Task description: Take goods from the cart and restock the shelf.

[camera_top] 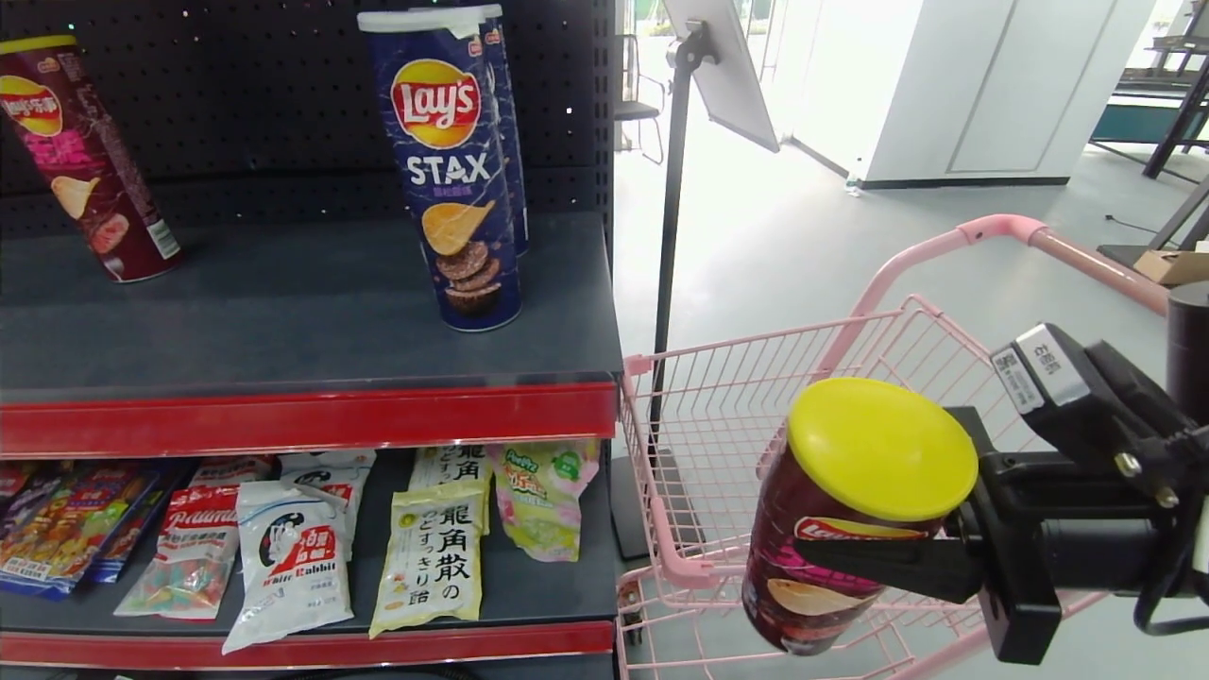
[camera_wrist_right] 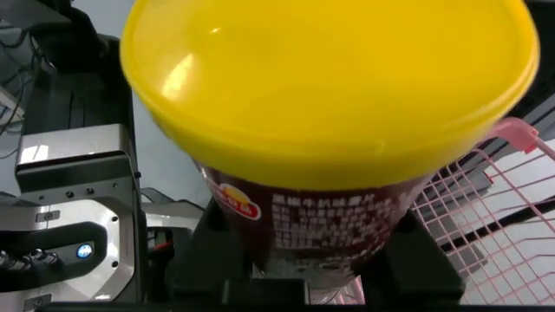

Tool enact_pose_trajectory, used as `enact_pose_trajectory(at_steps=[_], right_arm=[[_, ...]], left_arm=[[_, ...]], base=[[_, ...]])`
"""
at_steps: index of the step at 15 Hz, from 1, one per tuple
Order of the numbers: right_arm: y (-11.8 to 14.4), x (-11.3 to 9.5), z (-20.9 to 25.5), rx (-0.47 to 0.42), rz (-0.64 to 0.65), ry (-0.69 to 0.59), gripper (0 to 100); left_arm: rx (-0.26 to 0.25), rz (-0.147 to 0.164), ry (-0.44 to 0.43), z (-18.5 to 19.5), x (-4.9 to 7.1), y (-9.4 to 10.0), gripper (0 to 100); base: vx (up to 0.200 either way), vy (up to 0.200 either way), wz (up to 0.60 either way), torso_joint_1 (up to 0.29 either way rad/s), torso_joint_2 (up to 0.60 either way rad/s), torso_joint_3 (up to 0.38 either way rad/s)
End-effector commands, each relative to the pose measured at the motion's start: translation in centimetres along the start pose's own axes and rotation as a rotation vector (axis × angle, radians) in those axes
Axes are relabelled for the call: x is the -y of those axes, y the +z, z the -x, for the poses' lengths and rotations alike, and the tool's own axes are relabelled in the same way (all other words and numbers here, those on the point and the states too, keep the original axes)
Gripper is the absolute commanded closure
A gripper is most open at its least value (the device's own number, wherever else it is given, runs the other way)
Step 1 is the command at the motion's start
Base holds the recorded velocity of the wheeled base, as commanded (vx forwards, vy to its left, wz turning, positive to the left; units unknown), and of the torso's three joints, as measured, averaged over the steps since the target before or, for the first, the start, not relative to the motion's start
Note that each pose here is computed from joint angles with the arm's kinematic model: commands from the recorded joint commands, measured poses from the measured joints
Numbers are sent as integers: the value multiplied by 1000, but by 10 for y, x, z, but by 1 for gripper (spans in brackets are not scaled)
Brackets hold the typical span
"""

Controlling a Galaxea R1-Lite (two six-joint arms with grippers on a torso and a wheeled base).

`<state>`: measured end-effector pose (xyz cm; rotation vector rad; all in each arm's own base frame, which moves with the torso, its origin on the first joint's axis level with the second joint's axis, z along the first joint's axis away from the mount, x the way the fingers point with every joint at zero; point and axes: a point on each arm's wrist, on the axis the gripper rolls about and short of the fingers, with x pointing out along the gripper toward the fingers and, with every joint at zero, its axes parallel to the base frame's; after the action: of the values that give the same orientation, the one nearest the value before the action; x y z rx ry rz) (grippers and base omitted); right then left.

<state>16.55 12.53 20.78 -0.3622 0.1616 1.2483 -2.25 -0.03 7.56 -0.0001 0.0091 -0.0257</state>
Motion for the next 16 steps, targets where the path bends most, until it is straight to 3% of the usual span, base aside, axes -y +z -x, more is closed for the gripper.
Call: enact_pose_trajectory(at_steps=[1, 12, 16], right_arm=[[0, 0, 1, 2, 1, -1, 100], [-1, 1, 4, 3, -6, -15, 100], [-7, 1, 6, -8, -21, -20, 100]], left_arm=[[-2, 0, 0, 0, 0, 0, 0], [-2, 0, 0, 0, 0, 0, 0], [-2, 0, 0, 0, 0, 0, 0]], base=[[0, 0, 0, 159, -447, -286], [0, 0, 0, 230, -557, -331], [0, 0, 0, 120, -259, -149]])
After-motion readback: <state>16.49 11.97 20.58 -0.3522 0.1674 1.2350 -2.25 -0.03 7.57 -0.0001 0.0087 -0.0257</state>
